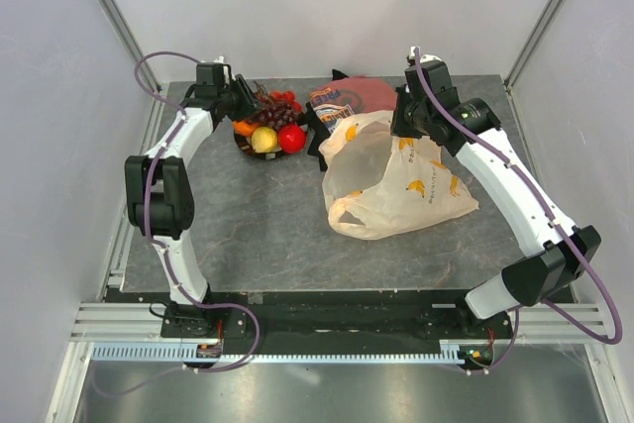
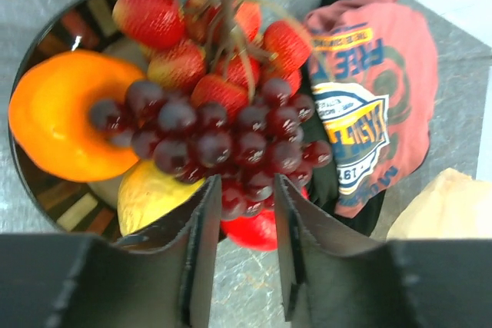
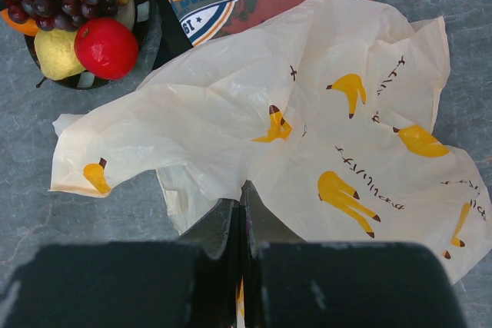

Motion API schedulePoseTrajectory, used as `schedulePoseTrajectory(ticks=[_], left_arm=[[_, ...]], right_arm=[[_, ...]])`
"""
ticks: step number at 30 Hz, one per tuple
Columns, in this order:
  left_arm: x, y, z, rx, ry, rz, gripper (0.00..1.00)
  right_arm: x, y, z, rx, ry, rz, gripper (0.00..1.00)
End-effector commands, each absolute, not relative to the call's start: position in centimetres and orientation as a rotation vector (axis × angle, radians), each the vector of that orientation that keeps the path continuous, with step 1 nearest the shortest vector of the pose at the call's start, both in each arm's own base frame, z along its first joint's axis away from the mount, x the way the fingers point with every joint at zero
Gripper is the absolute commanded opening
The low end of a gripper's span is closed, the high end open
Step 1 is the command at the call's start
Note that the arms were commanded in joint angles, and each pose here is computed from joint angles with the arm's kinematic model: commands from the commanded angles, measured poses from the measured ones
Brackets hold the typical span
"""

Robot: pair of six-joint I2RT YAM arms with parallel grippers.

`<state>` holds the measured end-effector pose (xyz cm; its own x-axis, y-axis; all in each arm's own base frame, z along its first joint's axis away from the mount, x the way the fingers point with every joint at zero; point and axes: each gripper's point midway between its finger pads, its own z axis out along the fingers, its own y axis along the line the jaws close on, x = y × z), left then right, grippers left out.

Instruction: Place the fruits into the plastic bag

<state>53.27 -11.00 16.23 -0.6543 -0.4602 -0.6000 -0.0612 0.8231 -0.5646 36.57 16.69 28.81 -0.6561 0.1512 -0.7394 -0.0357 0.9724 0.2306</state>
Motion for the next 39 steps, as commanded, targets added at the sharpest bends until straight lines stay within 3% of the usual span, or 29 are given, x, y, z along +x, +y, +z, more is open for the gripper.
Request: schedulePoseTrajectory(ticks=[1, 8, 28, 39], left_arm=[[53.1, -10.0, 18.1, -0.376, 2.175, -0.632, 0.46], [53.0, -9.9, 17.3, -0.403, 2.184, -0.663, 0.56], [53.1, -11.6, 15.0, -0.453, 2.221, -0.796, 0.47], [52.9, -11.5, 13.8, -0.476, 2.246, -0.791, 0.46]], right_arm=[[37.0, 16.9, 31.0, 0.088, 2.197, 0.327, 0.00], [37.0, 16.9, 31.0, 0.090, 2.199, 0.327, 0.00], [37.0, 17.0, 30.9, 0.088, 2.201, 0.329, 0.00], [37.1, 16.9, 30.9, 0.090, 2.200, 0.326, 0.00]])
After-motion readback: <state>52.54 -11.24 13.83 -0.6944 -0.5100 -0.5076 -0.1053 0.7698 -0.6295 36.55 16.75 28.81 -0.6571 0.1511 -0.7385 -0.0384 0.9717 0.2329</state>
